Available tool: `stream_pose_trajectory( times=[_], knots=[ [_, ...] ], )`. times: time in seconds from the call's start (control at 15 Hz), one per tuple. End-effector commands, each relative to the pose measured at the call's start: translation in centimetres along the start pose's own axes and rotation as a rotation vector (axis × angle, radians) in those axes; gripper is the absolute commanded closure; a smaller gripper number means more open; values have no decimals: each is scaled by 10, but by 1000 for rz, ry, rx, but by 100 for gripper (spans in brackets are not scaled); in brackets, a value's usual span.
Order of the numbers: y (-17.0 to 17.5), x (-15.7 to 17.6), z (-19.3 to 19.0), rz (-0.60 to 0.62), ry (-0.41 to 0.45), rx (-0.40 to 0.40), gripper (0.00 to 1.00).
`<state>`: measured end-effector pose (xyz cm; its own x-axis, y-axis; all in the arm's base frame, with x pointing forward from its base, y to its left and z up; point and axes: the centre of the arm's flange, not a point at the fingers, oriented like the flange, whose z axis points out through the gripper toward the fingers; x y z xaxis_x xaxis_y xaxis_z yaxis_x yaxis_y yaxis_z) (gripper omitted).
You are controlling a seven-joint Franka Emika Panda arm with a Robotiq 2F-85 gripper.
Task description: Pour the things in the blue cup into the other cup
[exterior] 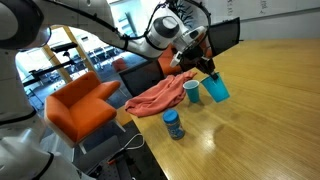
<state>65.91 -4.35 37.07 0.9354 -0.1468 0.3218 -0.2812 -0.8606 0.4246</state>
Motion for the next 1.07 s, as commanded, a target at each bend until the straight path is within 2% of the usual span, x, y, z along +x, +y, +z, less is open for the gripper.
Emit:
stream_pose_trajectory(
  times=[0.0, 0.33, 0.4, 0.47, 0.53, 0.67, 0.73, 1.0],
  knots=[
    [15, 9, 6, 147, 18, 142, 99],
    [36, 16, 19, 360, 120, 332, 99],
    [38, 17, 21, 399, 117, 327, 99],
    [36, 22, 17, 339, 100, 296, 99],
    [38, 22, 21, 345, 101, 296, 96],
    [37, 21, 23, 343, 99, 291, 96],
    [36, 22, 22, 342, 100, 291, 99],
    [45, 21, 48, 436, 53, 321, 99]
  ],
)
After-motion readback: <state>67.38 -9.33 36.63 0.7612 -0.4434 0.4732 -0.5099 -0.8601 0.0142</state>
